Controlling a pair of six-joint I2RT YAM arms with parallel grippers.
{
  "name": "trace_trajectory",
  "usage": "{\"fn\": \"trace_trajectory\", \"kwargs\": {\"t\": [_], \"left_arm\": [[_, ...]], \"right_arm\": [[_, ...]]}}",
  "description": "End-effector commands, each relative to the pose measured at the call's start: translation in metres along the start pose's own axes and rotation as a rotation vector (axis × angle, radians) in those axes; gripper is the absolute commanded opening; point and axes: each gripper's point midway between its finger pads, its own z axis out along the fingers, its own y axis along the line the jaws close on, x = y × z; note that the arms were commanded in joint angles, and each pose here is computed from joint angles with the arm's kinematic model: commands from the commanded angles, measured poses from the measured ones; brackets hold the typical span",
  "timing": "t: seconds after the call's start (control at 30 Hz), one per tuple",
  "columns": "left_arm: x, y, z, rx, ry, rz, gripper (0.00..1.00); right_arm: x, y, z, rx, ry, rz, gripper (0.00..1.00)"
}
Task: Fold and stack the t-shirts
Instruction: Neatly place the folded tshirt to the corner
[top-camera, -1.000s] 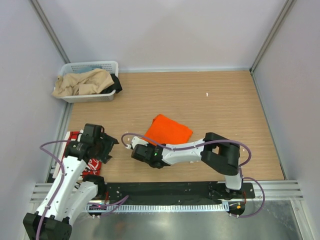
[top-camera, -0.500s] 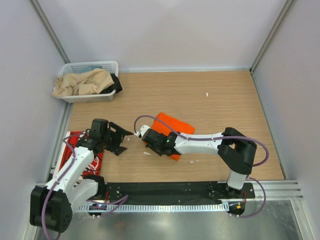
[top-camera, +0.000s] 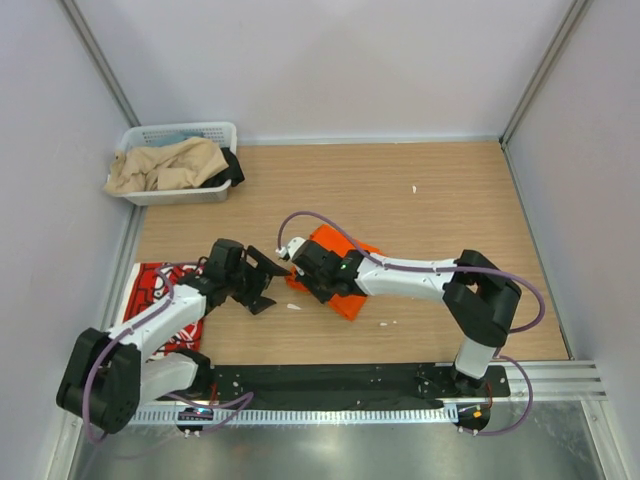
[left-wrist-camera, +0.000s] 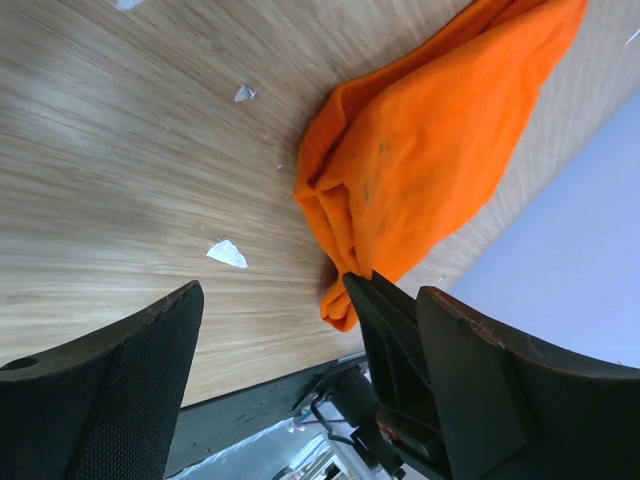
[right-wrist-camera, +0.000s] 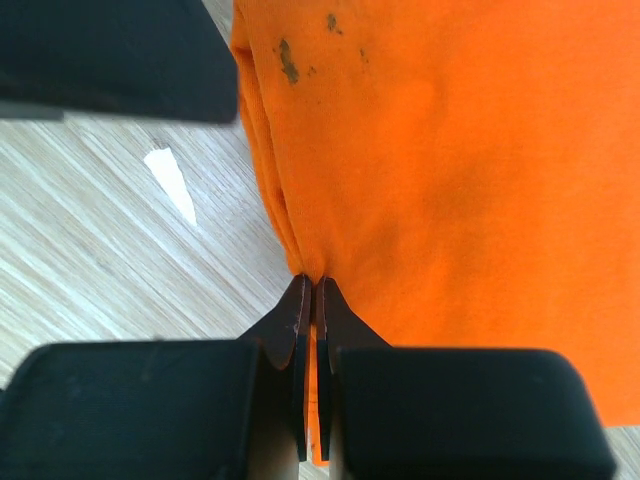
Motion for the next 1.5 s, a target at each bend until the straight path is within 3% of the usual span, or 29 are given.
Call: {"fn": "trace_trajectory", "kwargs": {"t": [0.0,0.4,0.57,0.9,1.37,1.47], "left_arm": [[0.005,-0.021,0.007,0.079,0.008,0.017,0.88],[0.014,-0.025,0.034,0.07,0.045,0.018,0.88],[0.008,-0.028,0.037,0.108,-0.001,-0.017,0.86],[0.008,-0.023,0.055,0.124,-0.007,-0.048,0.68],[0.002,-0.019,0.074,0.135,-0.038,-0.061,0.53],[-0.001,-0.019,0.076,0.148,-0.052,-0.056,0.41]], "right_arm": [[-0.035,0.003,-0.023,-0.048,-0.103,0.054,0.02],[-0.039,-0.001,-0.025,-0.096,-0.107,0.119,0.01],[-0.041,-0.003,-0.027,-0.104,-0.11,0.141,0.02],[-0.046,-0.008,-0.027,-0.107,-0.118,0.18,0.01],[-0.045,-0.002,-0.026,-0.163,-0.108,0.202,0.01],[-0.041,-0.001,-0.025,-0.168,-0.099,0.206,0.02]]}}
